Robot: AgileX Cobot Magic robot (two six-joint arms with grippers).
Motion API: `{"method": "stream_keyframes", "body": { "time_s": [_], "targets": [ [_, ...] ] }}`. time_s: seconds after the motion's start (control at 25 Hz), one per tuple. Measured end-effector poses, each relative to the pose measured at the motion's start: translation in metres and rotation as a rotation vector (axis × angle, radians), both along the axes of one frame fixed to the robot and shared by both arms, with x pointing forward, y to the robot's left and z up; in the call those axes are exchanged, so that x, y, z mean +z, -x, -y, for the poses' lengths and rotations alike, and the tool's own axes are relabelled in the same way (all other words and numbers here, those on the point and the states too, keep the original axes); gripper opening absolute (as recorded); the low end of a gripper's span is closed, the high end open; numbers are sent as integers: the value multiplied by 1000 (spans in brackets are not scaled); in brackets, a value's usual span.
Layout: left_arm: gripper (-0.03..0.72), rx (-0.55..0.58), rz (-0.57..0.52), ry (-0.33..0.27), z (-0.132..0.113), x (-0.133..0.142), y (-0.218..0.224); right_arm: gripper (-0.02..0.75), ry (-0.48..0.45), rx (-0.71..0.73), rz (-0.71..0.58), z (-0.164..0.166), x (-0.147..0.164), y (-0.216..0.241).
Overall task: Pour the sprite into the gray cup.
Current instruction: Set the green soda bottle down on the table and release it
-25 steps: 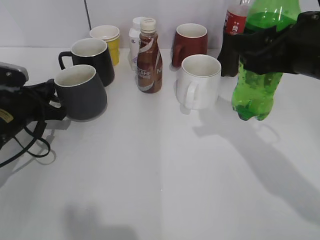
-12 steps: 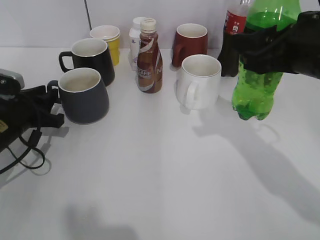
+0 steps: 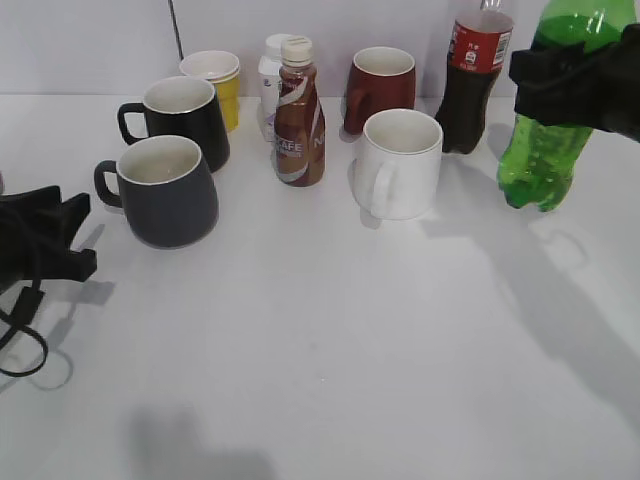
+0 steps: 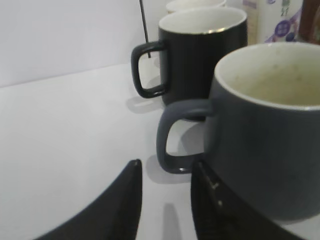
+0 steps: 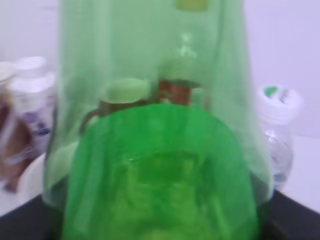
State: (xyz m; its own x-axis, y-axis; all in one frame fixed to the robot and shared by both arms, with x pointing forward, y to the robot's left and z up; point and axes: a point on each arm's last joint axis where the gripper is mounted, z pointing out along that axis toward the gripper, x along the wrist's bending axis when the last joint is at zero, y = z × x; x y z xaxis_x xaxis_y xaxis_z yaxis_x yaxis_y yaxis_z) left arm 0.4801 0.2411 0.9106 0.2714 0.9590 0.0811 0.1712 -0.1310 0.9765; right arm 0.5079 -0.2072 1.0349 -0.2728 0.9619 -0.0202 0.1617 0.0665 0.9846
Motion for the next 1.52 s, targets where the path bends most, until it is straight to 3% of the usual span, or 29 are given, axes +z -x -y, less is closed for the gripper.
{"method": "stream_keyframes", "body": {
  "time_s": [0.28,0.44,0.68,0.92,1.04,1.28,1.36,1.52],
  "targets": [
    [265,0,10,-1,-3,22,11,430,-74,-50,-3,-2,-44,-29],
    [265,0,41,6,-4,37,15,430,-44,-42,-63,-5,-67,-34],
    [265,-13,106,15,-4,55,21,431,0,14,-53,-9,-68,-33],
    [265,-44,103,-7,-3,63,26,582,4,17,-44,-9,-67,-33],
    [265,-42,109,-9,-4,69,30,610,18,20,-28,-9,-65,-33],
    [265,-30,125,-10,-9,90,46,618,14,24,48,-7,-42,-28],
    [265,-14,95,-13,-12,102,52,617,-5,23,112,-5,-21,-21],
    [265,23,-42,-5,-19,153,70,617,-36,30,208,5,33,8]
  ]
}}
